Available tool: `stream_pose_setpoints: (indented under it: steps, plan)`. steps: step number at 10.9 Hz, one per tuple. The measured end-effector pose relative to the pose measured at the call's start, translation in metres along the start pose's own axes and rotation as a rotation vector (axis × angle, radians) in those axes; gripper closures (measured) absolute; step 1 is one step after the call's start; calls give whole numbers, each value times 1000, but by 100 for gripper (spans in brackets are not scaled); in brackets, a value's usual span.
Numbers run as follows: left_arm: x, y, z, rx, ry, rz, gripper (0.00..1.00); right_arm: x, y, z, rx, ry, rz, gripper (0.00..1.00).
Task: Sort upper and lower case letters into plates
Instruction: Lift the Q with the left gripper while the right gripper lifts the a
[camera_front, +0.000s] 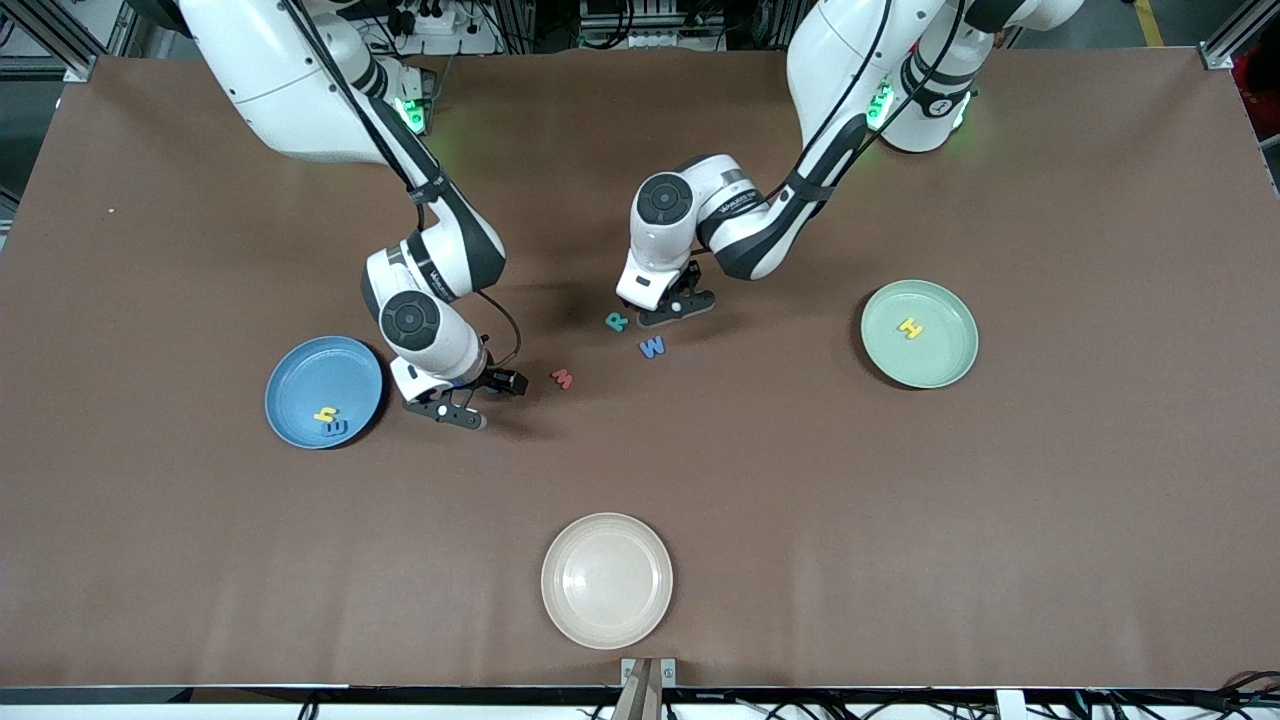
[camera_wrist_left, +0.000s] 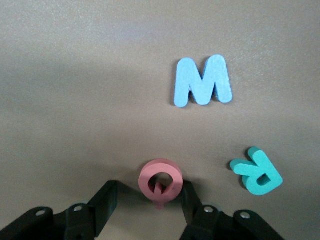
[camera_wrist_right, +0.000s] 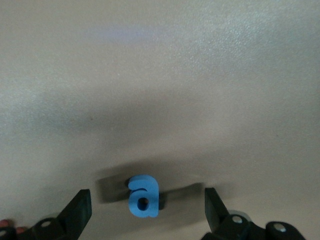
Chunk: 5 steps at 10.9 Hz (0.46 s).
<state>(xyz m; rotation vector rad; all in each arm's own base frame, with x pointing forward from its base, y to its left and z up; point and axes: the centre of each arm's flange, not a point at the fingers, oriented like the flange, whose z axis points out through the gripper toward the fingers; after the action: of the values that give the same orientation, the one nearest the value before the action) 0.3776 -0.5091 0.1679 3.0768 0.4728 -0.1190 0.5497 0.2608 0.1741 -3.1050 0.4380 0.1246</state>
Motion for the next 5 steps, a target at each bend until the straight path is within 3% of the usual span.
stream_pose_setpoints:
  steps: [5]
  plan:
    - [10,0,-3,-6,15,-6,41,-5,6,10,14,15,2,0]
